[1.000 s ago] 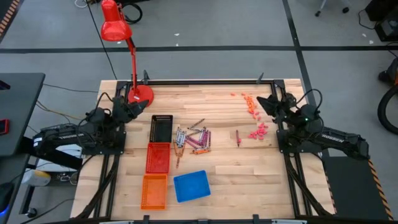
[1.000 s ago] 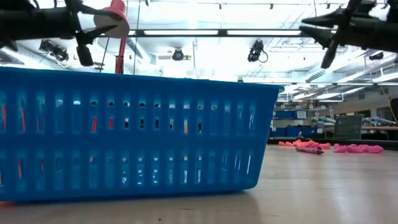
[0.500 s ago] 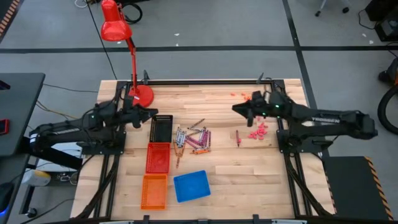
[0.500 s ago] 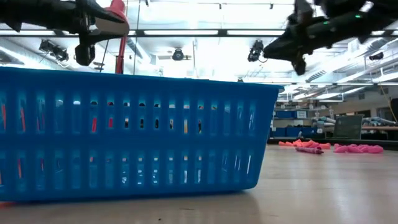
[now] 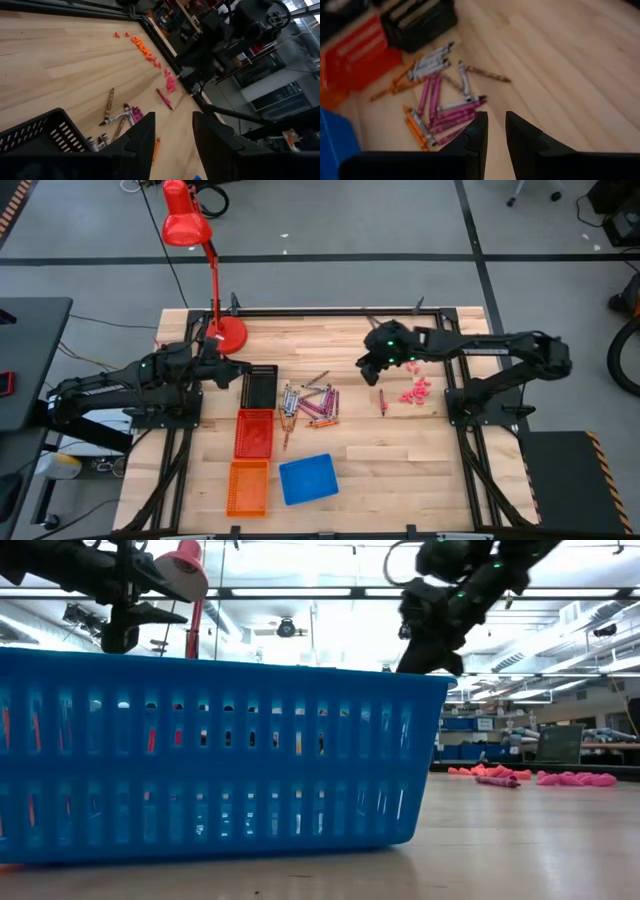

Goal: Sort crayons
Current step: Put the black crayon into the black bin

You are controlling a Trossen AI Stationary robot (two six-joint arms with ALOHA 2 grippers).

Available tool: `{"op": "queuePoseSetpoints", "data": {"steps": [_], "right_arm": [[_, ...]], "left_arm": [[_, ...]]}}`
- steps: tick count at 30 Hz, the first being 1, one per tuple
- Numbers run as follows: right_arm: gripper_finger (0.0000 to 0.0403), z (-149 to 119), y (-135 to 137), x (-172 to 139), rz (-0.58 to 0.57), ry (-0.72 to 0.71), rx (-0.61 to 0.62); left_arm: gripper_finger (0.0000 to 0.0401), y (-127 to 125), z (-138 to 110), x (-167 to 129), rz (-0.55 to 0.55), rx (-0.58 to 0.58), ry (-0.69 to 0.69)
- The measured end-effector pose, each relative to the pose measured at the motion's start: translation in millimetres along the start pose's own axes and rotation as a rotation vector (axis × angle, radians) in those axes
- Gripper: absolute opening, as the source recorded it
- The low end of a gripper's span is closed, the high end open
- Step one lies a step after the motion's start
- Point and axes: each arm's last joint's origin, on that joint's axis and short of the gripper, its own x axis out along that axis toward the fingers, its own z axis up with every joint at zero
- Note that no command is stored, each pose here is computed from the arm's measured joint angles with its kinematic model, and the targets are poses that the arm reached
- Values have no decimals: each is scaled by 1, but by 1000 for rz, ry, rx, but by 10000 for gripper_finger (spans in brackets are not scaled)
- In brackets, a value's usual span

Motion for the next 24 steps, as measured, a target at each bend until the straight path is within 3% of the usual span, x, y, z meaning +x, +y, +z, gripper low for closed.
{"op": "queuePoseSetpoints", "data": {"steps": [9,19,24], "right_arm": [[79,9,20,61,26,66,-137],[143,21,33,124,39,117,-271],[149,24,35,148,62,137,-327]], "left_arm": [[144,0,0,0,-1,22,-1],[144,-10,9,-1,-106,-8,-90],[144,-13,11,-1,-132,-9,-112]]}}
